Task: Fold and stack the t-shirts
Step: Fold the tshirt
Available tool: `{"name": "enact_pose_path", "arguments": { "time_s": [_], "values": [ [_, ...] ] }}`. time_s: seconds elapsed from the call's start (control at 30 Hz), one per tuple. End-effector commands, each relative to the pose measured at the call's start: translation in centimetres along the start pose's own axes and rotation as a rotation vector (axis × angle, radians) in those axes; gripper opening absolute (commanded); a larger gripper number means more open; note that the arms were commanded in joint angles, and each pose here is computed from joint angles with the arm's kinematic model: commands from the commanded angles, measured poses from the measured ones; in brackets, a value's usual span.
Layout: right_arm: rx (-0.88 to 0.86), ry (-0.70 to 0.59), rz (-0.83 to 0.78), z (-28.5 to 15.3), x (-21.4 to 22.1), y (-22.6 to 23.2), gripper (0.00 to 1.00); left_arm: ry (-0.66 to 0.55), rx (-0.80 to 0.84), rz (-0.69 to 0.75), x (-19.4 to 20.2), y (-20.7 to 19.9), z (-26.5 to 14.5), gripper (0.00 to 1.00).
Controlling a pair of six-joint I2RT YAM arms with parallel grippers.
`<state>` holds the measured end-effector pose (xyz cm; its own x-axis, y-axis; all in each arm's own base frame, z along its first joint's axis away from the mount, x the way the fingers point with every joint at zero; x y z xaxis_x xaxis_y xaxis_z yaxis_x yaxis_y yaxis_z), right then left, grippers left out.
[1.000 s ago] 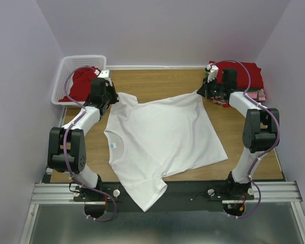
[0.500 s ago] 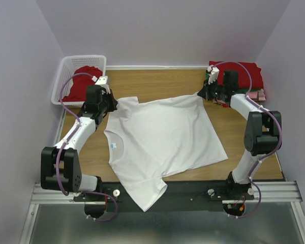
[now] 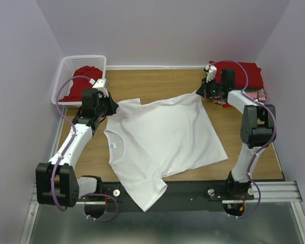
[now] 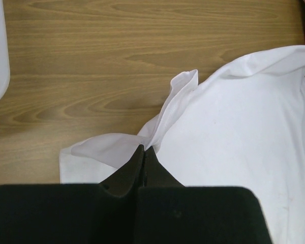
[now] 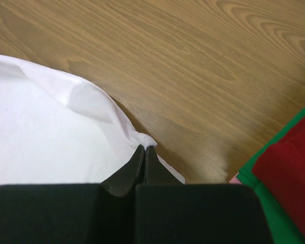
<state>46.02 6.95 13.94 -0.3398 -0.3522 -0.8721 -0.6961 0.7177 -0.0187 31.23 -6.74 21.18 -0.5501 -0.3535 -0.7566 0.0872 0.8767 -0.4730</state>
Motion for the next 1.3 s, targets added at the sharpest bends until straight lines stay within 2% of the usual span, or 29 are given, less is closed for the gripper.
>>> {"name": "enact_pose_path", "arguments": {
  "time_s": [0.0,0.87,1.27],
  "values": [
    [0.036,-0.015,-0.029,0.4,-0.7,-1.4,0.01,0.057,0.042,-0.039,1.5,-0.4,-1.0,0.00],
    [0.058,0.012,-0.026,0.8,0.2,-1.6,0.00,0.131,0.124,-0.141,5.2,-1.6,-6.0,0.00],
    [0.063,0.029,-0.055,0.4,0.8,-1.3,0.00,0.140,0.140,-0.149,5.7,-2.1,-7.7,0.00]
  ]
}}
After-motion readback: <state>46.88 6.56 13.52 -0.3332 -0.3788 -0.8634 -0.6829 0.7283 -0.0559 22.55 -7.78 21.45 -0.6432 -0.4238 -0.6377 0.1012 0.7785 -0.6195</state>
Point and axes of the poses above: each gripper's point midway between its finger pads, its own z axis out along the fingers, its own y axis along the line the jaws close on, x = y × z, the point moved 7 cm from there along -z, back along the fingers, and after that the axes turned 10 degrees about -z, right-handed, at the moved point
